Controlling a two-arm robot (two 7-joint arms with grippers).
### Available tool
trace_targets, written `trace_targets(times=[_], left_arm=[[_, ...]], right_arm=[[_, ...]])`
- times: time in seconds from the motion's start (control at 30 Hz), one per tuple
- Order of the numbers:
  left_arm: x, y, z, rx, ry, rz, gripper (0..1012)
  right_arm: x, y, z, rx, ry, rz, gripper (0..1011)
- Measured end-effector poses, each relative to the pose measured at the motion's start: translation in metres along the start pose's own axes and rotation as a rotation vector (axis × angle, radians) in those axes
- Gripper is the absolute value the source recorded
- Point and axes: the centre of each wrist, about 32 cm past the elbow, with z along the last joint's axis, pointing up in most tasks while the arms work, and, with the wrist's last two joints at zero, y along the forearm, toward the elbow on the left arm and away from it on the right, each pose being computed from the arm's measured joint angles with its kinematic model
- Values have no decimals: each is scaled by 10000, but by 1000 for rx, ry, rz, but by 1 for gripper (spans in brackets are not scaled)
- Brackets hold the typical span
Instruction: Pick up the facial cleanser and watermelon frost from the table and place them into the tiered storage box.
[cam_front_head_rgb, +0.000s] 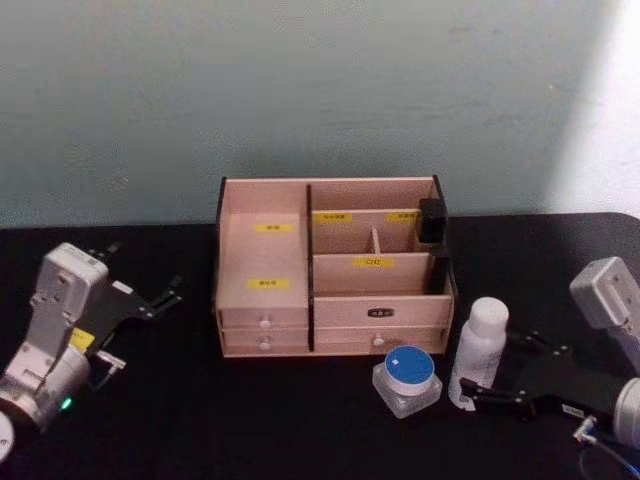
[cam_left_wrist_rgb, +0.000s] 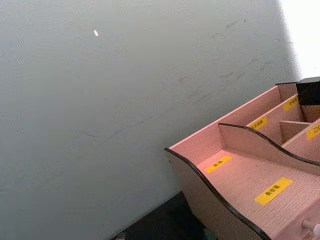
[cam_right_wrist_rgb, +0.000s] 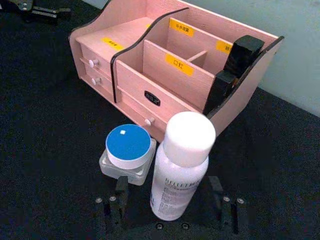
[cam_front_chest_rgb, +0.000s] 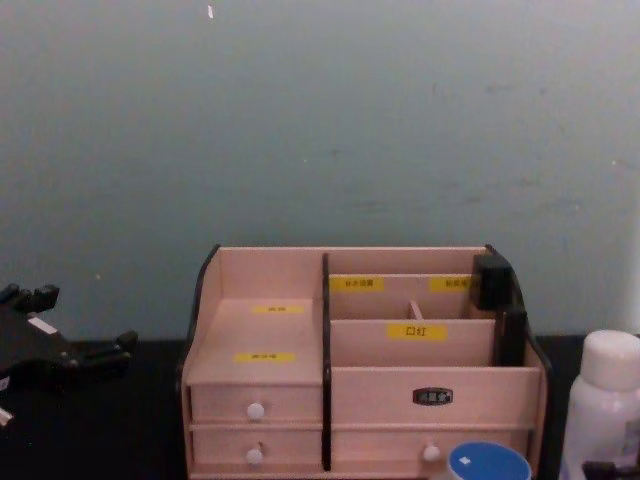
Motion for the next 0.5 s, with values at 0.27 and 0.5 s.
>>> trace_targets(times=[0.27,0.5], left_arm=[[0,0,0,0,0,0,1001],[0,0,0,0,0,0,1001]], right_arm=[[30,108,12,-13,3,-9,1003],[47,157,25,-15,3,-8,1003]])
